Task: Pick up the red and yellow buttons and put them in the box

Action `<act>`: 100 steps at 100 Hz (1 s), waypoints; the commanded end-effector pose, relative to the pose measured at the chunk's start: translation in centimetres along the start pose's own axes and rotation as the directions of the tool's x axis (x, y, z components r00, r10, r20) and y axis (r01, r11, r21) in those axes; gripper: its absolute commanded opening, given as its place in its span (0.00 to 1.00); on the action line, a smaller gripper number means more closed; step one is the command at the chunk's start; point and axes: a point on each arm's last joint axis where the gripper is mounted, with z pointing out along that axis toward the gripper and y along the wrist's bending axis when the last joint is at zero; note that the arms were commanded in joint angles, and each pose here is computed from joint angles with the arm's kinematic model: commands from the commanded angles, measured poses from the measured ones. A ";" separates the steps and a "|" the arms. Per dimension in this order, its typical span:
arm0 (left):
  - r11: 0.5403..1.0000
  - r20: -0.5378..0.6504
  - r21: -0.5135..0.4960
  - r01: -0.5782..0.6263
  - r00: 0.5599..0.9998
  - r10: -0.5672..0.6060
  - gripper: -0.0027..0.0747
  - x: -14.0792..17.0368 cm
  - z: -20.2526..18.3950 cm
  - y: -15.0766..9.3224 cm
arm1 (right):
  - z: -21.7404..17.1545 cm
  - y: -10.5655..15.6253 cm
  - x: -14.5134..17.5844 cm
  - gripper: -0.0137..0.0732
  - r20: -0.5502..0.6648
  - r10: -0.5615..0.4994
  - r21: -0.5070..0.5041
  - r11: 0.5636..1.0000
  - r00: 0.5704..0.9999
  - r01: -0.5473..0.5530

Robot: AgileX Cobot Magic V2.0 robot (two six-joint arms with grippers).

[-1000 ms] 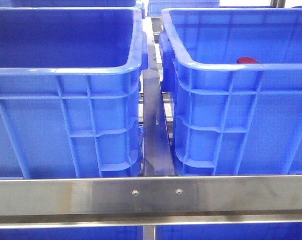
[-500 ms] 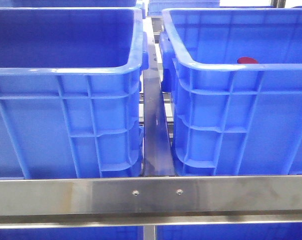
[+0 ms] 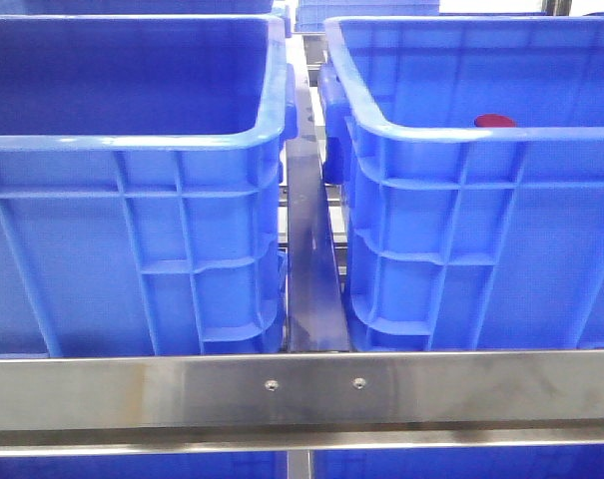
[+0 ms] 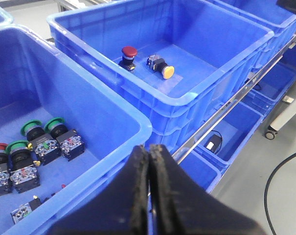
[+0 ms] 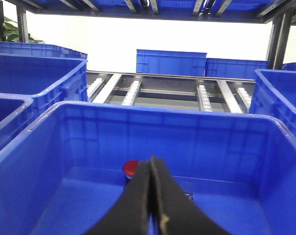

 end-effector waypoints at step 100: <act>0.937 0.210 -0.343 -0.074 0.966 0.153 0.01 0.6 -1.2 2.7 | 0.0 0.1 -0.9 0.09 0.024 -0.008 -0.012 1.000 1.000 0.009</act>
